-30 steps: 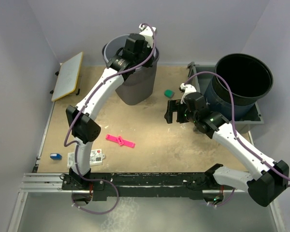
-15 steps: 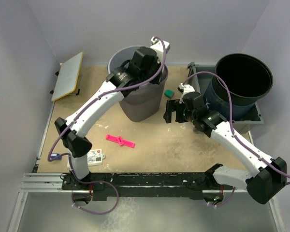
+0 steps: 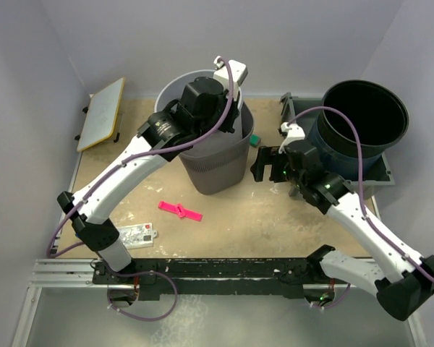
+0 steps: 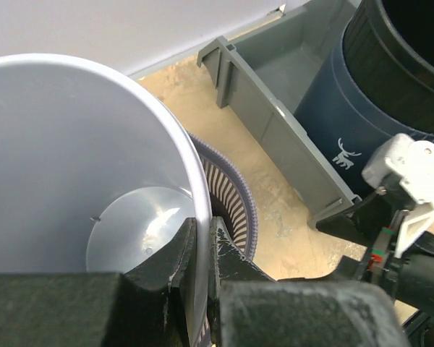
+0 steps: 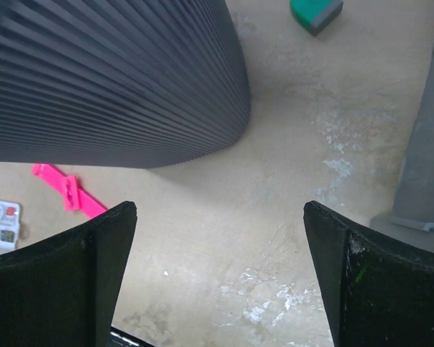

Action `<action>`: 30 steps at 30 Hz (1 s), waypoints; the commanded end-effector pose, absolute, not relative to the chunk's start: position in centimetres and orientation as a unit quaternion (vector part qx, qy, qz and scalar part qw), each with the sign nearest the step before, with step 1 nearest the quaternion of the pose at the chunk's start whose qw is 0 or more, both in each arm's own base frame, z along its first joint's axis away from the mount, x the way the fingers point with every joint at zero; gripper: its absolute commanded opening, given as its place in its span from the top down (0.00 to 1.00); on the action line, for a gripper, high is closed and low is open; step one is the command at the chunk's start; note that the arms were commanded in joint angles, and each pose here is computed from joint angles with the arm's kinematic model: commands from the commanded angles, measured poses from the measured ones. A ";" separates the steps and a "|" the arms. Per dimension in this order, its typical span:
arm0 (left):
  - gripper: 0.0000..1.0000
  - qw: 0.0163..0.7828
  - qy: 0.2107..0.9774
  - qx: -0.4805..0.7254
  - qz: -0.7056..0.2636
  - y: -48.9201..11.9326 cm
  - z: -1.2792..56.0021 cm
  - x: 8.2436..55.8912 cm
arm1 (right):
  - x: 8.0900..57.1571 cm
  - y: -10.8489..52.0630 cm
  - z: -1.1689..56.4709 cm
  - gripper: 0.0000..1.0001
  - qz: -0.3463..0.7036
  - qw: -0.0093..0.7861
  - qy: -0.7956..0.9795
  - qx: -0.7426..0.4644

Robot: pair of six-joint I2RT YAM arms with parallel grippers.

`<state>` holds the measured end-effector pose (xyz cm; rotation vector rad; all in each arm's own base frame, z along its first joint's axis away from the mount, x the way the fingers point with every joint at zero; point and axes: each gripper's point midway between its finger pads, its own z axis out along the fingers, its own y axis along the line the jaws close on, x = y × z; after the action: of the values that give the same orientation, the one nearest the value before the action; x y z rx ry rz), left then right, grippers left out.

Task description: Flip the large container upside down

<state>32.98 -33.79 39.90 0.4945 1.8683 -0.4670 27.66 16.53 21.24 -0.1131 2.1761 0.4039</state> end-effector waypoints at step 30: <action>1.00 0.790 0.534 0.017 -0.301 -14.8 66.5 20.9 | 32.1 18.2 33.1 0.04 0.176 0.537 0.824 -0.041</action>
<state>22.55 -18.00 62.06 0.1567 1.3120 -0.6030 30.88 18.33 32.73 -0.0912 1.9549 0.4852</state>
